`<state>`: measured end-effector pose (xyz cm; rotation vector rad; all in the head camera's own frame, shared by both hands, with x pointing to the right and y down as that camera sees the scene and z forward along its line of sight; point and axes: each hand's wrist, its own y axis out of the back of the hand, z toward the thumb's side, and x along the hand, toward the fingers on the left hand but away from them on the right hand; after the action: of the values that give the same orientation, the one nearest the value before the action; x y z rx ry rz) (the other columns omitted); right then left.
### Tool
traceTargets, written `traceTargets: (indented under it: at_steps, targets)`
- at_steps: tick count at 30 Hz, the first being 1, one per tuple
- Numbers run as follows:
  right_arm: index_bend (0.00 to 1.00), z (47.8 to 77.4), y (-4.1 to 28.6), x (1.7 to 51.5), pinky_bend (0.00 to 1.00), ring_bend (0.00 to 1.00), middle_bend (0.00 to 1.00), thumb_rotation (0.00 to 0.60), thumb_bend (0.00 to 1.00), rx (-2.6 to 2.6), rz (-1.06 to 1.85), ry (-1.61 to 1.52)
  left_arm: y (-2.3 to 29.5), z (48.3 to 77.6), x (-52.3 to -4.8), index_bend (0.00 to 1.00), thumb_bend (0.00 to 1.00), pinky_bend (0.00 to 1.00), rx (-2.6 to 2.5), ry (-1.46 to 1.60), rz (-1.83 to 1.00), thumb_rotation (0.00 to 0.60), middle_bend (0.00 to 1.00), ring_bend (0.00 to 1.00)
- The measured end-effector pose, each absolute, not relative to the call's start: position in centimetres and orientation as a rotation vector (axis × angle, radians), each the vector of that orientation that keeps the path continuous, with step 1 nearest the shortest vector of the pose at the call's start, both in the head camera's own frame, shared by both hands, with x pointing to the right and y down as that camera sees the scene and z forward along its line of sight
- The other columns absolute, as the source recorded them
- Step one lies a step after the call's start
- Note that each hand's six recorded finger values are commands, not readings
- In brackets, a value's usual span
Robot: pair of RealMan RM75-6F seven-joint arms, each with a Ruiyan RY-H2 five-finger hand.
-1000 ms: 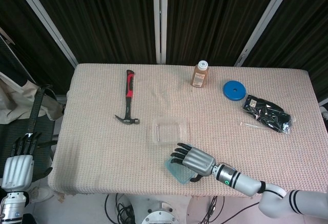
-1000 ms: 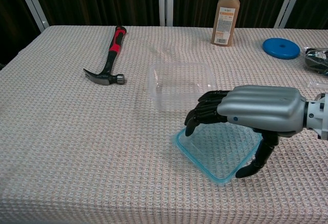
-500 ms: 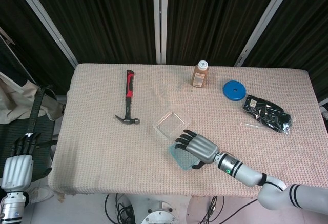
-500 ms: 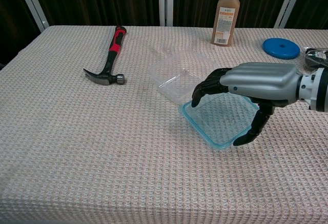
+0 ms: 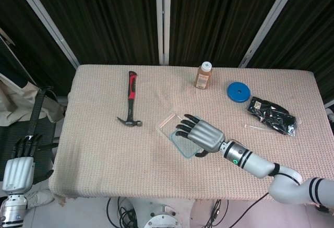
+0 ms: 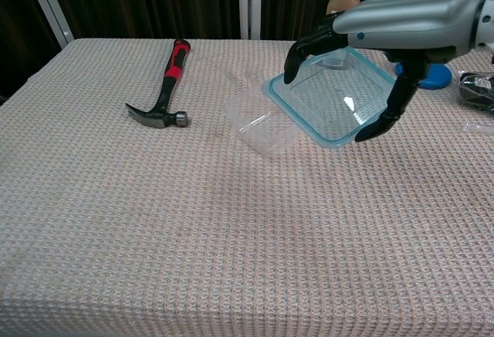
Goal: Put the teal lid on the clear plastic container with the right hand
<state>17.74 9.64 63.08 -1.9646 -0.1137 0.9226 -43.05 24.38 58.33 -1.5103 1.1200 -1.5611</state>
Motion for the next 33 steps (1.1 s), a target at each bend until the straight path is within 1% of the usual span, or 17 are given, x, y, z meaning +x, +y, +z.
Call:
traceTargets:
  at_steps: [4,8,17,25,33]
  targets:
    - [0.23,64.5,7.6,15.7,0.00,0.11,0.39,0.600,0.25,-1.920,0.924,-0.049,24.4,58.2,-42.9,0.06,0.00,0.00,-1.503,1.121,-1.579,0.600,0.04,0.00]
    - [0.23,66.6,6.1,14.4,0.00,0.11,0.39,0.600,0.22,-1.908,0.940,-0.017,24.4,57.9,-42.8,0.06,0.00,0.00,-1.487,1.128,-1.597,0.600,0.04,0.00]
    - [0.23,69.5,4.2,11.9,0.00,0.11,0.38,0.600,0.22,-1.968,0.943,-0.020,24.2,57.5,-42.7,0.06,0.00,0.00,-1.466,1.134,-1.627,0.600,0.04,0.00]
    - [0.23,70.8,4.3,11.0,0.00,0.10,0.37,0.600,0.21,-2.015,0.939,0.005,24.0,57.5,-42.6,0.06,0.00,0.00,-1.462,1.133,-1.631,0.600,0.04,0.00]
    - [0.23,70.5,4.1,11.1,0.00,0.10,0.37,0.600,0.21,-2.020,0.921,-0.003,24.1,57.5,-42.7,0.06,0.00,0.00,-1.459,1.140,-1.633,0.600,0.04,0.00]
